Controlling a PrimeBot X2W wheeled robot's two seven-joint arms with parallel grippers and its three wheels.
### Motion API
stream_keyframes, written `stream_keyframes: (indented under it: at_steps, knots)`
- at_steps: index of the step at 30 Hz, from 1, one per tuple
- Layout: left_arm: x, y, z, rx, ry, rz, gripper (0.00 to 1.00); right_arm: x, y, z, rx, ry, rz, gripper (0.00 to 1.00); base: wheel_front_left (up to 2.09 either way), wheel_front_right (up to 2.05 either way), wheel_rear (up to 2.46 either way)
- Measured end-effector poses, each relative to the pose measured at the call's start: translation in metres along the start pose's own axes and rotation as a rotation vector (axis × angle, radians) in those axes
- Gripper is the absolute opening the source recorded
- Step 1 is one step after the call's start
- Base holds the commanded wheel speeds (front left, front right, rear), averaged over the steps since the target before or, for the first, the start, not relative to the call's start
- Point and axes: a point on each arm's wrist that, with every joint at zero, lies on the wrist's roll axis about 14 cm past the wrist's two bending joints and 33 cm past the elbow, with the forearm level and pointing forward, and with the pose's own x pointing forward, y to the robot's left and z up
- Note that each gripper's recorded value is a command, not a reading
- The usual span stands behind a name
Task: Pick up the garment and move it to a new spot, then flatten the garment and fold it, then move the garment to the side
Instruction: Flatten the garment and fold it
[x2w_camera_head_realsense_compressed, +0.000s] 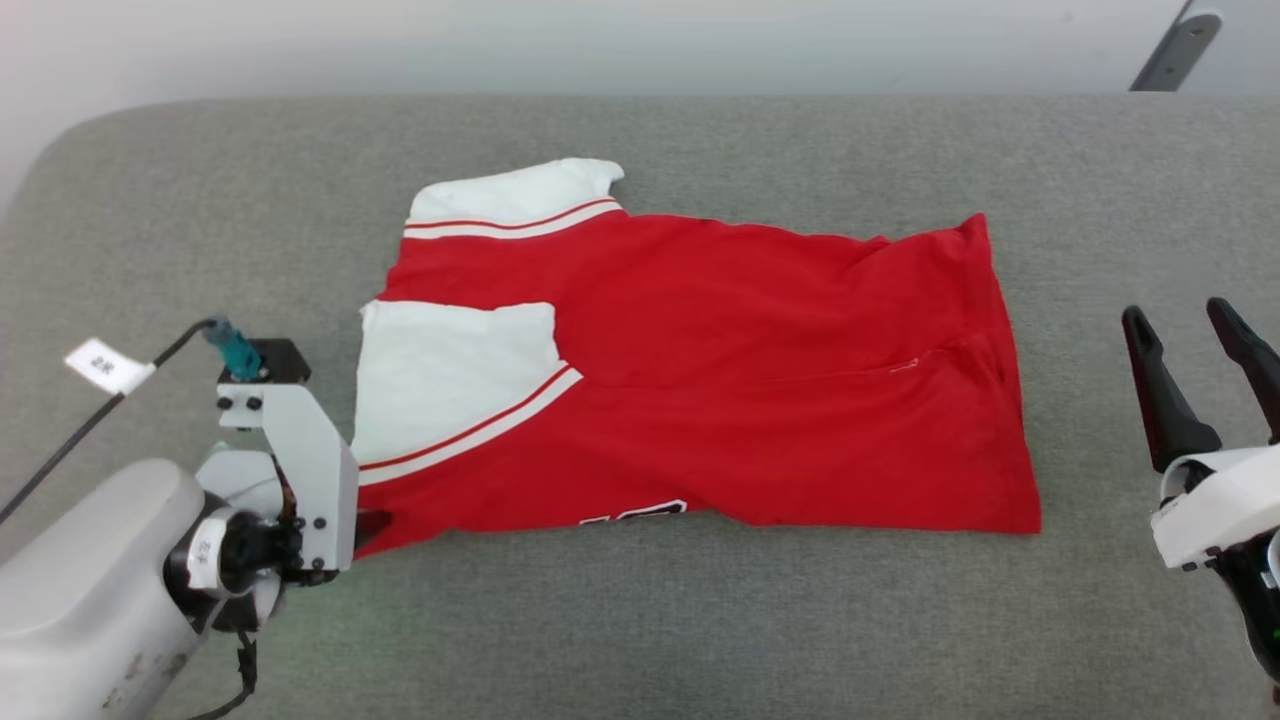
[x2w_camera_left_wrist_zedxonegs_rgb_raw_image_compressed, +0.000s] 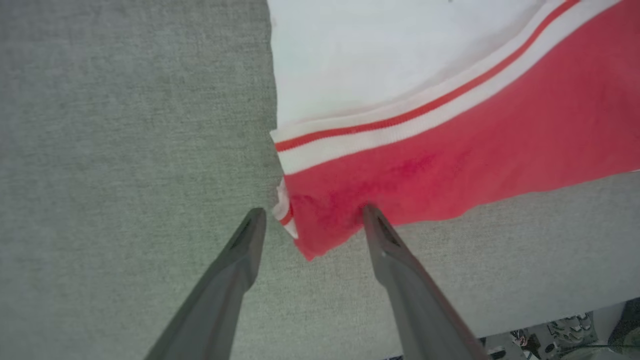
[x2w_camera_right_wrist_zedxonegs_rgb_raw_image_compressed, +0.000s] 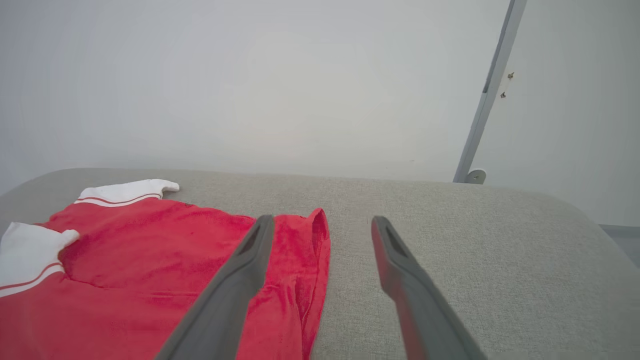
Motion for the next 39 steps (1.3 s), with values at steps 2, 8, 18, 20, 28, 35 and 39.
stream_keyframes:
  at_steps: [2, 8, 18, 20, 28, 35, 39]
  knots:
    - [0.005, 0.003, -0.003, -0.007, 0.013, 0.005, 1.0, -0.005, -0.002, 0.0, 0.007, 0.003, -0.013, 1.0, 0.0, 0.0, 0.0]
    - [0.021, 0.006, -0.008, -0.034, 0.042, 0.0, 1.0, -0.014, -0.008, -0.002, 0.02, 0.019, -0.044, 1.0, 0.0, 0.0, 0.0]
    - [0.034, 0.006, -0.011, -0.062, 0.075, -0.038, 0.0, -0.024, 0.0, -0.043, 0.076, 0.211, -0.028, 1.0, 0.0, 0.0, 0.0]
    - [0.035, 0.004, -0.011, -0.062, 0.077, -0.045, 0.0, -0.029, 0.006, -0.062, 0.093, 0.307, -0.012, 1.0, 0.0, 0.0, 0.0]
    - [0.04, 0.005, -0.009, -0.07, 0.078, -0.06, 0.0, -0.034, 0.018, -0.106, 0.135, 0.527, 0.029, 1.0, 0.0, 0.0, 0.0]
    - [0.043, 0.006, -0.008, -0.076, 0.078, -0.071, 0.0, -0.023, 0.025, -0.136, 0.143, 0.674, 0.056, 1.0, 0.0, 0.0, 0.0]
    - [0.044, 0.006, -0.007, -0.077, 0.074, -0.076, 0.0, -0.016, 0.027, -0.15, 0.131, 0.74, 0.064, 1.0, 0.0, 0.0, 0.0]
